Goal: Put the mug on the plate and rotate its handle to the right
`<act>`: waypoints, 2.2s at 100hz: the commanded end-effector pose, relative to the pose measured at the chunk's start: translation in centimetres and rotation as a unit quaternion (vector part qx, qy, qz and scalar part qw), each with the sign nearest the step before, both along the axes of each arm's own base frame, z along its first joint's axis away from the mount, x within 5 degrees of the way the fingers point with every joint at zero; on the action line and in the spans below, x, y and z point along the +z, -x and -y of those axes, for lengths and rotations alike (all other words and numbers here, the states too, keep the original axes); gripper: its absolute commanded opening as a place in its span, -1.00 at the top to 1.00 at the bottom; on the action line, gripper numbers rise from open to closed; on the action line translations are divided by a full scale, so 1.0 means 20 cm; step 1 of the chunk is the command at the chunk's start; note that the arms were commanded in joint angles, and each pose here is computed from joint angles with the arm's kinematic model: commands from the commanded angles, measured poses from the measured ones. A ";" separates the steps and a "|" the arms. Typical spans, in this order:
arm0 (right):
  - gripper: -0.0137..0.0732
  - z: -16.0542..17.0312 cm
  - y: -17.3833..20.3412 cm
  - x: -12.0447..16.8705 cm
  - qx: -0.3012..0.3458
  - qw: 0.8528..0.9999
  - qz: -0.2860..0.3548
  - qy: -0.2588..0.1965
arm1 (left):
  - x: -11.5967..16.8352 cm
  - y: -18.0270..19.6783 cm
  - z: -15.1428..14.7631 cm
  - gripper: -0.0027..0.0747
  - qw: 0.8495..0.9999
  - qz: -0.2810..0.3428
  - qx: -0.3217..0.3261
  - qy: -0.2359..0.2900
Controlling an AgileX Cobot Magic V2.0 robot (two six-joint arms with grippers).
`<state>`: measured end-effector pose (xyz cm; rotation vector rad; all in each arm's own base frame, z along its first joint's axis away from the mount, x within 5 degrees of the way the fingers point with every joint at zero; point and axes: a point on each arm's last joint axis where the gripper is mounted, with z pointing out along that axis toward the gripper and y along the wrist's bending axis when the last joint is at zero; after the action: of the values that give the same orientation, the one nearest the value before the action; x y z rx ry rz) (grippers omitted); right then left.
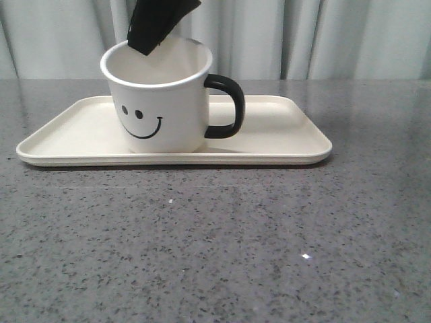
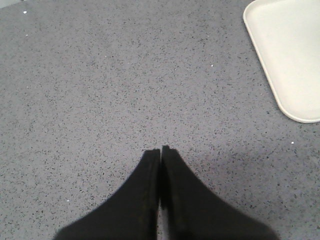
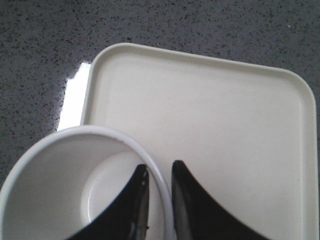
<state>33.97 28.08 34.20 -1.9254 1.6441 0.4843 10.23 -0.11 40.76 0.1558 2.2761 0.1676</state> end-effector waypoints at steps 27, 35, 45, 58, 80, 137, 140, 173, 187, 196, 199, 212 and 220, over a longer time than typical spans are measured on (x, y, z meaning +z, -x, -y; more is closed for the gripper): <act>0.35 0.04 0.12 0.19 0.032 0.999 -0.001 -0.022 | 0.05 -0.01 0.00 0.98 0.999 0.037 0.000 0.007; 0.35 0.05 0.13 0.20 0.032 0.999 0.001 -0.024 | 0.05 -0.01 0.00 0.98 0.999 0.037 0.000 0.007; 0.35 0.05 0.14 0.22 0.032 0.999 0.006 -0.027 | 0.05 -0.01 0.00 0.98 0.999 0.037 0.000 0.007; 0.35 0.07 0.15 0.25 0.032 0.999 0.012 -0.031 | 0.05 -0.01 0.00 0.98 0.999 0.037 0.000 0.007; 0.35 0.07 0.17 0.28 0.033 0.999 0.015 -0.039 | 0.05 -0.01 0.01 0.98 0.999 0.034 -0.002 0.011; 0.35 0.18 0.28 0.55 -0.007 0.994 0.089 -0.069 | 0.05 -0.01 0.01 0.98 0.999 0.034 -0.004 0.015; 0.35 0.19 0.29 0.58 -0.021 0.992 0.095 -0.077 | 0.05 -0.01 0.01 0.98 0.999 0.035 -0.004 0.015; 0.35 0.47 0.31 0.86 -0.183 0.958 0.136 -0.173 | 0.06 -0.02 0.01 0.98 0.999 0.049 -0.007 0.016; 0.36 0.63 0.37 0.98 -0.240 0.937 0.139 -0.213 | 0.06 -0.02 0.01 0.98 0.998 0.057 -0.009 0.017; 0.36 0.73 0.41 1.05 -0.273 0.921 0.145 -0.235 | 0.07 -0.03 0.02 0.98 0.998 0.063 -0.011 0.018; 0.36 0.76 0.44 1.07 -0.281 0.917 0.151 -0.241 | 0.07 -0.03 0.02 0.98 0.998 0.066 -0.011 0.018; 0.36 0.91 0.51 1.15 -0.328 0.894 0.165 -0.258 | 0.08 -0.04 0.02 0.98 0.996 0.081 -0.015 0.020; 0.36 0.99 0.57 1.18 -0.354 0.879 0.177 -0.266 | 0.09 -0.04 0.02 0.98 0.996 0.091 -0.017 0.021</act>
<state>25.44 10.34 54.88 -0.9927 1.7127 0.2519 10.65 -0.43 41.25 0.1625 2.2040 0.1290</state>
